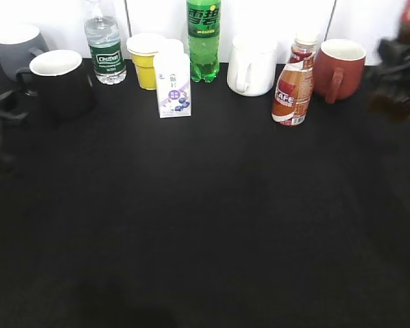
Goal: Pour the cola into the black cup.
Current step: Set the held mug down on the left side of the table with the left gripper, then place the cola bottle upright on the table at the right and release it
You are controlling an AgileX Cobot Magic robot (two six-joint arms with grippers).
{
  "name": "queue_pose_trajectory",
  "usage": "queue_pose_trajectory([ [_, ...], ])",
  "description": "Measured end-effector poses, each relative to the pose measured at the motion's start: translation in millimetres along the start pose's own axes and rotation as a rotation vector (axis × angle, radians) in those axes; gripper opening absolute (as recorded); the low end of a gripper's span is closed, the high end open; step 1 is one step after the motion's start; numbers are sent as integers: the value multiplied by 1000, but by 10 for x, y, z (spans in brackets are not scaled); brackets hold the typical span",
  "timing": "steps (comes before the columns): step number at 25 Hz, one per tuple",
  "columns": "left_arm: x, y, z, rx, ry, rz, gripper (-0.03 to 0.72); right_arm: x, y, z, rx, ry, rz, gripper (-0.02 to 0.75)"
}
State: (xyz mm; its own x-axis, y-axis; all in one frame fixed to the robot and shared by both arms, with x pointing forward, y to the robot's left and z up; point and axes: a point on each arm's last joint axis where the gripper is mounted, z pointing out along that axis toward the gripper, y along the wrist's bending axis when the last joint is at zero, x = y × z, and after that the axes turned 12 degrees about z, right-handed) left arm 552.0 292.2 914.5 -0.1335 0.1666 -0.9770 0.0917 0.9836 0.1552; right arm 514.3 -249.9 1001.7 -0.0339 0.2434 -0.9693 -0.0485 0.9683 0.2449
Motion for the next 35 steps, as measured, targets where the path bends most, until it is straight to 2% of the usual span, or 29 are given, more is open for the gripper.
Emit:
queue_pose_trajectory([
  [4, -328, 19, -393, 18, 19, 23, 249, 132, -477, 446, 35, -42, 16, 371],
  [6, -503, 36, -495, 22, 9, 27, 249, 294, -698, 688, 6, -23, 13, 371],
  [8, -611, 42, -589, 32, 27, 20, 249, 482, -758, 944, -32, 7, 0, 371],
  [11, -737, 8, -665, 54, -9, 40, 249, 707, -816, 1201, -64, 7, -9, 370],
  [16, -739, -29, -666, 71, -6, 42, 249, 854, -850, 1211, -71, -5, 4, 386],
  [18, -739, -29, -666, 71, -6, 42, 249, 858, -851, 1200, -71, -8, 6, 463],
  [20, -738, -29, -666, 71, -5, 42, 249, 903, -856, 1144, -67, 6, 11, 483],
  [23, -738, -29, -666, 71, -5, 42, 249, 934, -860, 1085, -64, 4, 18, 586],
  [24, -738, -29, -666, 71, -5, 42, 249, 935, -863, 1081, -61, 3, 19, 599],
  [29, -739, -29, -666, 71, -6, 42, 249, 734, -791, 905, -57, 25, 9, 620],
  [31, -735, -29, -666, 71, -2, 42, 249, 766, -788, 760, -38, 72, 15, 620],
  [33, -681, -31, -673, 74, 65, 18, 249, 715, -773, 612, -5, 139, 19, 620],
  [35, -666, -63, -709, 90, 222, 2, 262, 497, -678, 498, -4, 273, 20, 620],
])
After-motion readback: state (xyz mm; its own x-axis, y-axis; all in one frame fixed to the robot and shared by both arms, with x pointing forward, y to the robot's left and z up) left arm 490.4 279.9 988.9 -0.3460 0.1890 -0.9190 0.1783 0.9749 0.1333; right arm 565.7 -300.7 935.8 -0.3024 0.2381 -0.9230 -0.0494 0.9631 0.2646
